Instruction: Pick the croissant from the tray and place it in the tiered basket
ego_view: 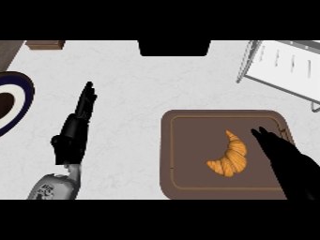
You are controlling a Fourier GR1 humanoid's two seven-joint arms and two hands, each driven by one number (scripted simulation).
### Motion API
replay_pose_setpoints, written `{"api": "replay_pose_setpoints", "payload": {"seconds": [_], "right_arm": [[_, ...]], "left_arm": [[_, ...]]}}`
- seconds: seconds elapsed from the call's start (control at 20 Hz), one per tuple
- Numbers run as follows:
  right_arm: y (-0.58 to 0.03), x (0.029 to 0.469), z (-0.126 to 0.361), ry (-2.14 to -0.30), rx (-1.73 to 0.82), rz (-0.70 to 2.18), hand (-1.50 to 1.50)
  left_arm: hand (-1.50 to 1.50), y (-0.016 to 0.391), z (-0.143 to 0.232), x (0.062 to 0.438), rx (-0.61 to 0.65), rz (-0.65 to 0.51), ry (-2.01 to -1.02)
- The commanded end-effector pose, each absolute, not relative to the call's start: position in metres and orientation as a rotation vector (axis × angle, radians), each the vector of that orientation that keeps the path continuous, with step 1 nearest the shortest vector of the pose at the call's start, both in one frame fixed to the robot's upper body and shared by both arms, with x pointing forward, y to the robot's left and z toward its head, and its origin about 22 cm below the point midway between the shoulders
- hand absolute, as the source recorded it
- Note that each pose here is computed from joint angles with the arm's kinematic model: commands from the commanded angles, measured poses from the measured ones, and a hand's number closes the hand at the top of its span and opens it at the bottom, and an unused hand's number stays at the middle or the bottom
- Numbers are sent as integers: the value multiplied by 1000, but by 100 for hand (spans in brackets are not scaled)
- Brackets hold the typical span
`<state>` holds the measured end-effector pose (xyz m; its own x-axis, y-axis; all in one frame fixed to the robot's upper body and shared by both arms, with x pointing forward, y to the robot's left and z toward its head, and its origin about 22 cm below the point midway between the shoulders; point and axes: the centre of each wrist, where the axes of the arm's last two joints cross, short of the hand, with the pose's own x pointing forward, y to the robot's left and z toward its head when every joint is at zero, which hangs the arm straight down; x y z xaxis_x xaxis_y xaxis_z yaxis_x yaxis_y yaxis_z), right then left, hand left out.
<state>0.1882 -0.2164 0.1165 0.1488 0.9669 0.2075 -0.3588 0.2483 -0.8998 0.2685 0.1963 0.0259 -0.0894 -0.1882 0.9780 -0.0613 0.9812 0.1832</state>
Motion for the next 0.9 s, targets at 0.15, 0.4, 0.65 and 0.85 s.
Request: {"api": "replay_pose_setpoints", "payload": {"seconds": [0.15,0.4,0.65,0.85], "right_arm": [[-213,191,119,-990,-783,1116,-150],[-199,206,115,-1020,-755,1123,-150],[-199,209,79,-974,-722,1117,-150],[-210,215,86,-940,-735,1135,-150]], "left_arm": [[0,193,31,286,207,-93,-1652],[0,185,26,291,221,-114,-1674],[0,192,29,279,224,-113,-1669],[0,204,41,288,204,-101,-1659]]}}
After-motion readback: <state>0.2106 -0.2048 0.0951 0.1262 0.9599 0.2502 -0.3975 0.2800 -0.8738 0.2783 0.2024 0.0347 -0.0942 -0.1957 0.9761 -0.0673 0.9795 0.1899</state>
